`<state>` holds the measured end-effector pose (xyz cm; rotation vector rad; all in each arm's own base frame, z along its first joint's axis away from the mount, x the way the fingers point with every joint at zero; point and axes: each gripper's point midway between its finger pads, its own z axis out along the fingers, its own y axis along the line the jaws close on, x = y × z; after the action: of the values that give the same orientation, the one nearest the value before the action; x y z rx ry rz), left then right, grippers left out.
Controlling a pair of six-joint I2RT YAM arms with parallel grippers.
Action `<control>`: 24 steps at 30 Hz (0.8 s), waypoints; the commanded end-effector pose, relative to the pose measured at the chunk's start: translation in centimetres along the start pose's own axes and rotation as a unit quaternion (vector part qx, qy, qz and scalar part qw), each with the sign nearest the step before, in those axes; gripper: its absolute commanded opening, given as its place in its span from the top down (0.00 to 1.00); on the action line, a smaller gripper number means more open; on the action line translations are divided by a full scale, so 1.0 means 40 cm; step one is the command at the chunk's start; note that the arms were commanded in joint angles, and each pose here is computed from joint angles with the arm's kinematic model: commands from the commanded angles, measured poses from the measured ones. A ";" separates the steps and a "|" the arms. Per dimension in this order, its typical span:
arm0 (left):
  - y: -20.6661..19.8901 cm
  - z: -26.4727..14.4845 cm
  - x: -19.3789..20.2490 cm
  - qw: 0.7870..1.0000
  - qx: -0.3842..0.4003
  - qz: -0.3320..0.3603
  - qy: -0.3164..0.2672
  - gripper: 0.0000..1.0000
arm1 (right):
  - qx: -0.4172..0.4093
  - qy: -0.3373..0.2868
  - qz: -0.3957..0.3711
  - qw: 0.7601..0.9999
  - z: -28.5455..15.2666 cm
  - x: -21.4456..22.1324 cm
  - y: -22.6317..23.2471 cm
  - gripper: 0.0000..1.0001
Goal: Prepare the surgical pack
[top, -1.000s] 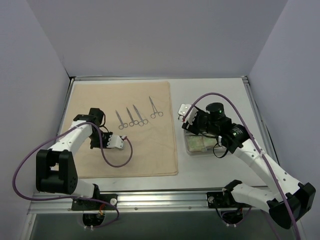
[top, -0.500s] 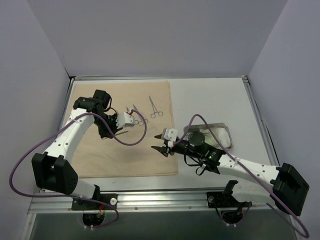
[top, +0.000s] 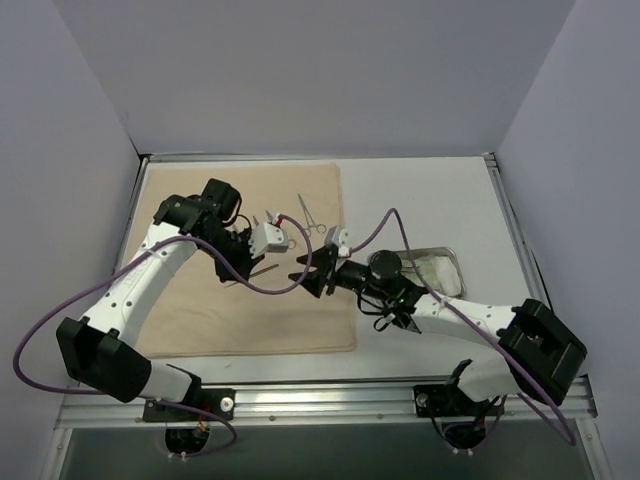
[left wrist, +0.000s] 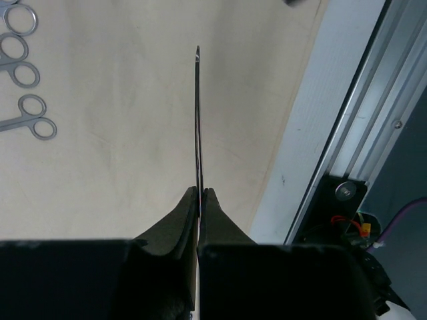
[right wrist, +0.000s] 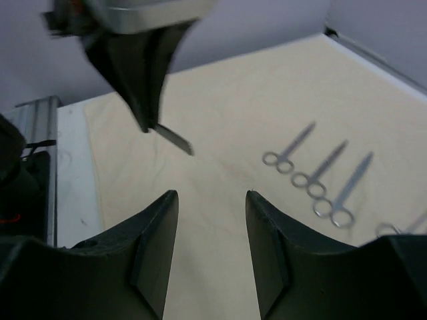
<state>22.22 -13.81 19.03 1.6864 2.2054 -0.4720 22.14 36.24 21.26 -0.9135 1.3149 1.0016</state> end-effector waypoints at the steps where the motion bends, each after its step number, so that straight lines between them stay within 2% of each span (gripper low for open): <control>1: -0.042 -0.010 -0.066 1.000 0.020 -0.021 -0.012 0.98 | 0.078 -0.001 0.061 0.995 -0.045 -0.118 -0.120 0.59; 3: -0.028 -0.009 -0.132 0.999 0.002 -0.025 -0.027 0.98 | 0.184 0.047 0.064 0.980 -0.105 -0.132 -0.225 0.60; 4: -0.005 0.011 -0.165 0.999 -0.003 -0.029 -0.035 0.98 | 0.238 0.099 0.072 0.964 -0.166 -0.115 -0.285 0.62; 5: 0.002 0.014 -0.193 0.998 -0.005 -0.047 -0.046 0.98 | 0.267 0.106 0.072 0.955 -0.208 -0.134 -0.308 0.62; 6: 0.011 0.007 -0.237 0.997 -0.012 -0.040 -0.066 0.98 | 0.305 0.138 0.083 0.939 -0.262 -0.111 -0.332 0.61; 8: 0.035 0.033 -0.295 0.995 -0.020 -0.052 -0.085 0.98 | 0.374 0.126 0.084 0.915 -0.360 -0.159 -0.389 0.59; 12: 0.051 0.103 -0.410 0.996 -0.050 -0.015 -0.076 0.98 | 0.537 0.141 0.095 0.826 -0.568 -0.173 -0.470 0.50; 13: 0.028 0.150 -0.463 0.997 -0.041 0.007 -0.070 0.98 | 0.582 0.139 0.089 0.796 -0.621 -0.184 -0.490 0.47; 15: 0.005 0.200 -0.513 0.997 -0.033 0.025 -0.062 0.98 | 0.635 0.134 0.090 0.755 -0.696 -0.209 -0.510 0.46; 16: -0.025 0.281 -0.529 0.998 -0.015 0.040 -0.037 0.98 | 0.666 0.131 0.083 0.730 -0.734 -0.220 -0.518 0.44; 18: -0.039 0.310 -0.602 0.996 -0.021 0.064 -0.051 0.98 | 0.680 0.137 0.070 0.717 -0.761 -0.239 -0.521 0.44; 19: -0.037 0.386 -0.601 0.997 -0.019 0.069 -0.025 0.98 | 0.680 0.138 0.066 0.717 -0.763 -0.244 -0.522 0.44; 20: -0.059 0.381 -0.664 0.994 -0.026 0.091 -0.050 0.98 | 0.676 0.138 0.063 0.721 -0.761 -0.248 -0.518 0.44; 21: -0.064 0.404 -0.684 0.993 -0.028 0.099 -0.051 0.98 | 0.674 0.141 0.063 0.723 -0.763 -0.245 -0.517 0.43; 22: -0.057 0.482 -0.667 0.994 -0.026 0.101 -0.021 0.98 | 0.672 0.147 0.060 0.723 -0.766 -0.241 -0.514 0.43; 24: -0.058 0.530 -0.708 0.992 -0.033 0.113 -0.032 0.98 | 0.674 0.154 0.060 0.720 -0.779 -0.237 -0.503 0.43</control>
<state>27.07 -46.42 13.43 1.8496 1.9671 -0.4554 31.63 -0.49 26.62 0.1922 1.9326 -0.2427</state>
